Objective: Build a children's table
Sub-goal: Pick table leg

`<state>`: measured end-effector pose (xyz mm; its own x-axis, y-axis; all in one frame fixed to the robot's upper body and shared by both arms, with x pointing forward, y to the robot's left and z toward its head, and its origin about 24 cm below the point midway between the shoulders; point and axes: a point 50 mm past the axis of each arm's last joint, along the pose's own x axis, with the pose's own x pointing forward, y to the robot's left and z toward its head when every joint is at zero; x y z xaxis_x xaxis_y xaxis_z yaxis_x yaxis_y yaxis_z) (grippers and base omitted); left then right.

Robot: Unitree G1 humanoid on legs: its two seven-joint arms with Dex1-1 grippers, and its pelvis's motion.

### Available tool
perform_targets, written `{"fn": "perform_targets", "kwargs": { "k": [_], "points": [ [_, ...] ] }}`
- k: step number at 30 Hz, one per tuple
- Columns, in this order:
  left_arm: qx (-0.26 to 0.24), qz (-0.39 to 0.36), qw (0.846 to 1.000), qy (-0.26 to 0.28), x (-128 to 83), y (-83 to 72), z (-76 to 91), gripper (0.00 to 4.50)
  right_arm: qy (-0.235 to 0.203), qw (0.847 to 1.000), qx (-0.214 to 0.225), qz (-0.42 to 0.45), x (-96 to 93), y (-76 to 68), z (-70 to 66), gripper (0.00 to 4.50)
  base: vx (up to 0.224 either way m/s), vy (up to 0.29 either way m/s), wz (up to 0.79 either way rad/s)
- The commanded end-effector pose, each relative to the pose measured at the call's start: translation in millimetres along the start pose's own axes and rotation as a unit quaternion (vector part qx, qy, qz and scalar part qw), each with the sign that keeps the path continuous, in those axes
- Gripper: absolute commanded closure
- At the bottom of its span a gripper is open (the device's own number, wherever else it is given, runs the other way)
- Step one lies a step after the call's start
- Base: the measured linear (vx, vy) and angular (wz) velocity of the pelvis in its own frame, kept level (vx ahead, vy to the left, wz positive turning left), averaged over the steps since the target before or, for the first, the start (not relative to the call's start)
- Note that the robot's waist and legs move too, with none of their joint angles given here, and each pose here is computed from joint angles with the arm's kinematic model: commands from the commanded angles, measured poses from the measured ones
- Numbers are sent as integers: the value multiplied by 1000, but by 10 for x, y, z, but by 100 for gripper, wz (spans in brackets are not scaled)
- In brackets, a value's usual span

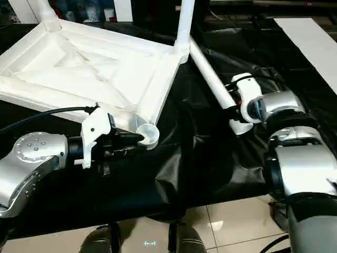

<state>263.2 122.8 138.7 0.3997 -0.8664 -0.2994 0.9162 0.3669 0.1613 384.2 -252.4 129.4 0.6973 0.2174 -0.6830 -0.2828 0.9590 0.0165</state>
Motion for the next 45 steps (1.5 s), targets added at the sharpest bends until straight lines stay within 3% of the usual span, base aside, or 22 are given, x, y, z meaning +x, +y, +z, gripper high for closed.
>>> {"fn": "perform_targets", "kwargs": {
  "k": [1, 8, 10, 11, 13, 16, 18, 21, 23, 29, 30, 32, 36, 37, 41, 45],
  "points": [
    [-5, 16, 1000, -10, 1, 38, 27, 308, 13, 999, 42, 2, 35, -57, -188, 256, 0, 0, 0],
    [-35, 70, 997, -28, 38, 165, 39, 308, -13, 997, 76, 1, 21, -143, -280, 257, 0, 0, 0],
    [-39, 100, 993, -55, 79, 219, 83, 308, -66, 993, 93, -15, -8, -199, -212, 257, 0, 0, 0],
    [-21, 166, 982, -83, 122, 308, 144, 308, -147, 983, 110, -30, -72, -271, -98, 257, 0, 0, 0],
    [1, 228, 969, -98, 137, 380, 183, 308, -203, 971, 118, -34, -128, -312, -26, 257, 0, 0, 0],
    [-59, 247, 963, -94, 167, 398, 175, 308, -308, 943, 126, 9, -250, -305, 65, 257, 0, 0, 0],
    [-81, 239, 961, -113, 177, 395, 200, 308, -342, 930, 130, 41, -320, -290, 48, 257, 0, 0, 0],
    [-104, 208, 963, -139, 190, 365, 242, 308, -397, 904, 112, 115, -527, -192, -91, 257, 0, 0, 0],
    [-123, 171, 964, -163, 213, 325, 303, 291, -428, 878, 108, 183, -662, -88, -160, 258, 0, 0, 0],
    [-164, 29, 962, -214, 277, 139, 573, 244, -437, 836, 48, 329, -895, 332, -279, 259, 0, 0, 0],
    [-165, 27, 962, -215, 278, 136, 579, 236, -437, 835, 48, 332, -901, 341, -281, 259, 0, 0, 0],
    [-185, 18, 954, -235, 307, 169, 715, 234, -429, 816, 36, 385, -945, 546, -263, 259, 0, 0, 0],
    [-211, -4, 944, -254, 341, 175, 842, 193, -416, 805, 24, 422, -917, 801, -221, 259, 0, 0, 0],
    [-211, -4, 944, -254, 341, 175, 842, 188, -416, 805, 24, 422, -917, 801, -221, 259, 0, 0, 0],
    [-235, -2, 940, -247, 376, 178, 864, 159, -404, 793, 21, 456, -913, 1040, -180, 259, 0, 0, 0],
    [-262, -6, 930, -257, 374, 173, 883, 134, -384, 786, 17, 484, -924, 1155, -197, 259, 0, 0, 0]
  ]
}}
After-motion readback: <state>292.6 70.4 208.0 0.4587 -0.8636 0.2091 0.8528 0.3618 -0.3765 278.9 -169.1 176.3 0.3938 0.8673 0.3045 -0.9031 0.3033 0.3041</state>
